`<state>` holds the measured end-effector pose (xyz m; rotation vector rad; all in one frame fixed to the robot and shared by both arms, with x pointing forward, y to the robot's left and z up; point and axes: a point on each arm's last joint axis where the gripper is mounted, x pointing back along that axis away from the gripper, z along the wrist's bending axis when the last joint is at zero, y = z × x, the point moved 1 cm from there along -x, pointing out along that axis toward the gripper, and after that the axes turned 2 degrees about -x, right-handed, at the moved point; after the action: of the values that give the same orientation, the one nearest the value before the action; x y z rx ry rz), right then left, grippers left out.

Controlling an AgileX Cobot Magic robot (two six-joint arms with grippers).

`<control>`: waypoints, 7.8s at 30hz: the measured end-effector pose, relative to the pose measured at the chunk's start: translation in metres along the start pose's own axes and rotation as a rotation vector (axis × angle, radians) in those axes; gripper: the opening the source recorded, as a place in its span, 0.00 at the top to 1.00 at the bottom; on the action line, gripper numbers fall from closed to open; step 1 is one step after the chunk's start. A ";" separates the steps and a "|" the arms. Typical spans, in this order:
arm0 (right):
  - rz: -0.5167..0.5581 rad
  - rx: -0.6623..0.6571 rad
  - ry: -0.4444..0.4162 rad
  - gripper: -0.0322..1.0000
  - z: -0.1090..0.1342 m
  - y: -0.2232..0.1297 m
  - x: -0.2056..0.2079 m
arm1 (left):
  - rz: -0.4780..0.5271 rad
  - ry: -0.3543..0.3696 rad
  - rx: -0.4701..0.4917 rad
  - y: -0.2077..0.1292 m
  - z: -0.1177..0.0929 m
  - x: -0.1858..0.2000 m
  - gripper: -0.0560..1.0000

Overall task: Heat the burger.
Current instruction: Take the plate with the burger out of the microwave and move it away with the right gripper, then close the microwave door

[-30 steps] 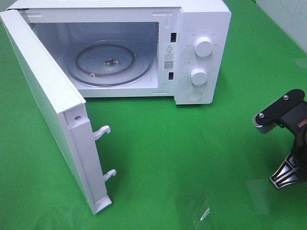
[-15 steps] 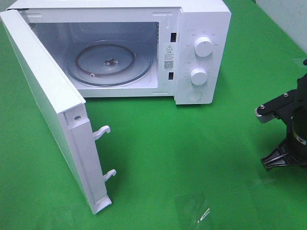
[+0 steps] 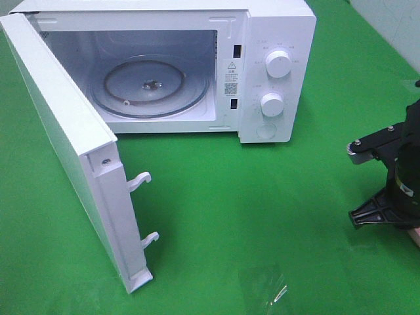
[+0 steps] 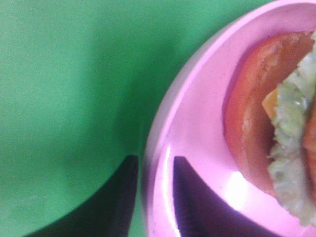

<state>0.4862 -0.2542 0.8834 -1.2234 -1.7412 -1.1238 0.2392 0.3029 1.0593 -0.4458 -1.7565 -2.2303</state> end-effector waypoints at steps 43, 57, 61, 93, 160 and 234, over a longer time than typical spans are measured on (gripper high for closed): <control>-0.493 0.013 0.499 0.23 -0.070 -0.140 0.210 | 0.000 0.000 0.000 0.000 0.000 0.000 0.22; -0.771 -0.196 0.407 0.23 -0.083 -0.190 0.215 | 0.000 0.000 0.000 0.000 0.000 0.000 0.22; -0.859 -0.244 0.386 0.23 -0.084 -0.197 0.217 | 0.000 0.000 0.000 0.000 0.000 0.000 0.22; -0.873 -0.290 0.353 0.23 -0.081 -0.197 0.212 | 0.000 0.000 0.000 0.000 0.000 0.000 0.22; -0.872 -0.290 0.354 0.24 -0.081 -0.197 0.211 | -0.228 0.019 0.111 0.018 0.000 -0.112 0.95; -0.872 -0.290 0.354 0.24 -0.081 -0.197 0.211 | -0.297 -0.572 0.028 0.037 -0.164 -0.290 0.95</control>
<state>0.2424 -0.2941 1.0540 -0.3141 -1.8954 -1.9999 0.5079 0.1400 0.9409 -0.9489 -2.2527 -2.4346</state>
